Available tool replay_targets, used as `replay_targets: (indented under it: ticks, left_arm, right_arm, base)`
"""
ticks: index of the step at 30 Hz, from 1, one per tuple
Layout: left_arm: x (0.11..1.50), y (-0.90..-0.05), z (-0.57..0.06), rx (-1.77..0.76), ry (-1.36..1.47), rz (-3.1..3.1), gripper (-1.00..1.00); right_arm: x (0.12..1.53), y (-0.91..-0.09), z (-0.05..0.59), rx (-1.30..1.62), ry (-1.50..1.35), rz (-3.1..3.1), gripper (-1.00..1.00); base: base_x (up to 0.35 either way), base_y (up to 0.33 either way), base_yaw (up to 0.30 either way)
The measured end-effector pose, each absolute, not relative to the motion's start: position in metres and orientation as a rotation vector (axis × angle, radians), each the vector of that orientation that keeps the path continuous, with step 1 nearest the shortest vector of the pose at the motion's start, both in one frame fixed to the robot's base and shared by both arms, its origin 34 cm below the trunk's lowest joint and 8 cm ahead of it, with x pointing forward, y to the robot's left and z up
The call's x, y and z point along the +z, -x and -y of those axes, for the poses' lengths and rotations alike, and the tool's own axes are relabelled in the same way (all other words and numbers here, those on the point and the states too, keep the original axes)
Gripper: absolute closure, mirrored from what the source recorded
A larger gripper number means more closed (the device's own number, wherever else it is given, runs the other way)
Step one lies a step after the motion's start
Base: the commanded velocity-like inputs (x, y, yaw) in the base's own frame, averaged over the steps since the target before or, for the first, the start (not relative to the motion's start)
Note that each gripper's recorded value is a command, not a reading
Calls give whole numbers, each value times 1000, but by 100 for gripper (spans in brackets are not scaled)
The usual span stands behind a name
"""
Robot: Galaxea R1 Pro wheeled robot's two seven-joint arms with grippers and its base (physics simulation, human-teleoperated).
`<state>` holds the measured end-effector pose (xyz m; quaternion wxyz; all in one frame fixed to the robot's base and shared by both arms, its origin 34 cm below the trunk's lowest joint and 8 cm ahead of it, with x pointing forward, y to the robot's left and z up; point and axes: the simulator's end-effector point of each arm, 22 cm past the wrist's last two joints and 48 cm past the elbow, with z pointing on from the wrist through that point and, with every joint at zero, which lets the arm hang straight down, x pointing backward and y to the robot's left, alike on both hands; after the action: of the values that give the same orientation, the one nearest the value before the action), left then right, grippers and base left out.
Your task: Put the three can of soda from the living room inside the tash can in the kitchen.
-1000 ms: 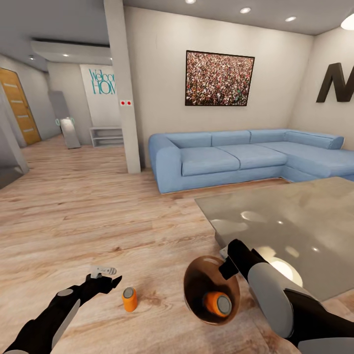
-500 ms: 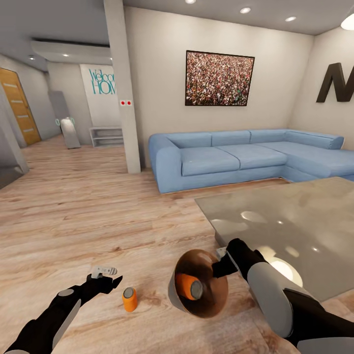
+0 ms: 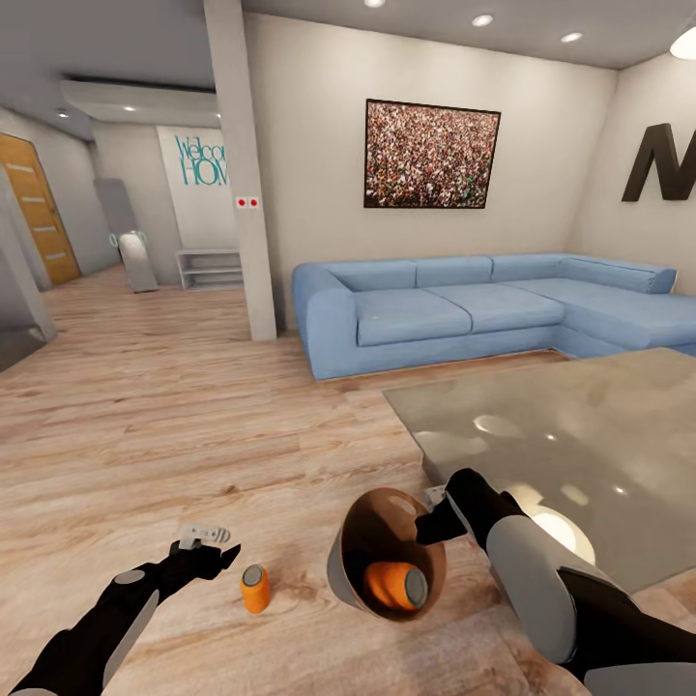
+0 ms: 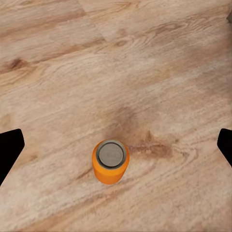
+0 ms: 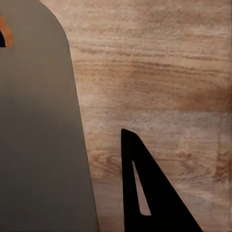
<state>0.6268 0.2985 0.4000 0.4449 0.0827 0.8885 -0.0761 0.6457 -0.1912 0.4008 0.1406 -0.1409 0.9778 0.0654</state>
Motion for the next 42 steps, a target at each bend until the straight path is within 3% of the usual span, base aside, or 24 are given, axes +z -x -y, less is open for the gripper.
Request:
replay_targets:
  ticks: [42]
  left_arm:
    - [400,-627,-298,-186,-208,-2196,-100]
  right_arm:
    - [401,-645,192,196,393,-2827,100]
  base:
    - [-4,34,0]
